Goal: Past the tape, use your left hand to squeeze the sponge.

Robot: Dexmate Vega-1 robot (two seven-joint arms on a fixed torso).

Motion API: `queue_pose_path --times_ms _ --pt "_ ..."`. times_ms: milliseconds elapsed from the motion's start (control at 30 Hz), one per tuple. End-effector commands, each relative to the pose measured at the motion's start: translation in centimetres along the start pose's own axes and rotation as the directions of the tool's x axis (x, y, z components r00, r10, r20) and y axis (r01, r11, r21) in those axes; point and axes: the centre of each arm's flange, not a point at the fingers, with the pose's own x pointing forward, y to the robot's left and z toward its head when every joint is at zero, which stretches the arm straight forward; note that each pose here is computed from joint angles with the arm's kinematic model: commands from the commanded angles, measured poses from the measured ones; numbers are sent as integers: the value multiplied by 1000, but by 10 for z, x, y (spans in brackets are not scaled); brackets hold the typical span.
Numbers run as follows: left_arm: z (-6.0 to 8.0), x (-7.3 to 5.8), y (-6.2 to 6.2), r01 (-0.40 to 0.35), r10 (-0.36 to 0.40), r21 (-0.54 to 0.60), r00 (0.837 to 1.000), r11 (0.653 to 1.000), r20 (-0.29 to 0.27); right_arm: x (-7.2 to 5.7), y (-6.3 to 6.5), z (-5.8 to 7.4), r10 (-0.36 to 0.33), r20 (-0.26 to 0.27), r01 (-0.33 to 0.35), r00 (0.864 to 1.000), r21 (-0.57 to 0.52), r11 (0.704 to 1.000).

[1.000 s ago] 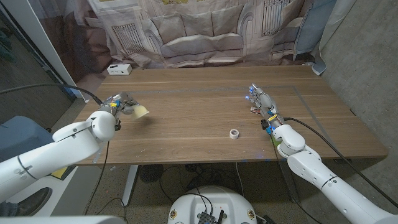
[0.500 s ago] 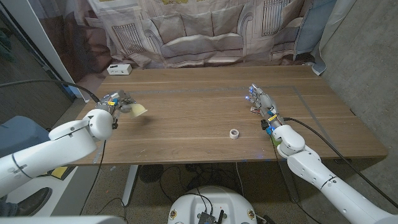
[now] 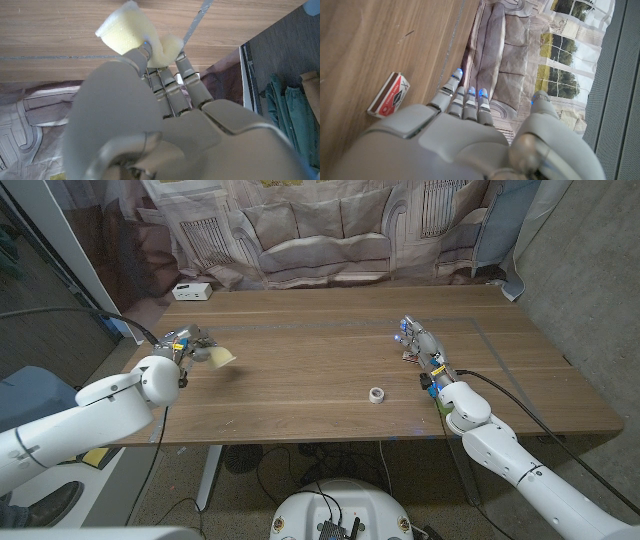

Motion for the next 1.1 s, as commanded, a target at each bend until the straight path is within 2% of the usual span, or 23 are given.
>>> queue_pose_path --times_ms 33,567,800,1100 --pt "3 1 -3 -14 14 -1 1000 1000 11 -2 0 3 5 2 -5 1000 -7 1000" --pt "12 5 -14 -36 39 -63 998 997 46 -5 -1 4 2 6 -2 1000 -4 1000" --pt "19 9 -23 -24 27 -70 999 997 37 -5 -1 4 2 7 -2 1000 -2 1000" --pt "20 12 -30 -14 18 -108 999 994 37 -5 -1 2 -1 3 1 1000 4 1000"
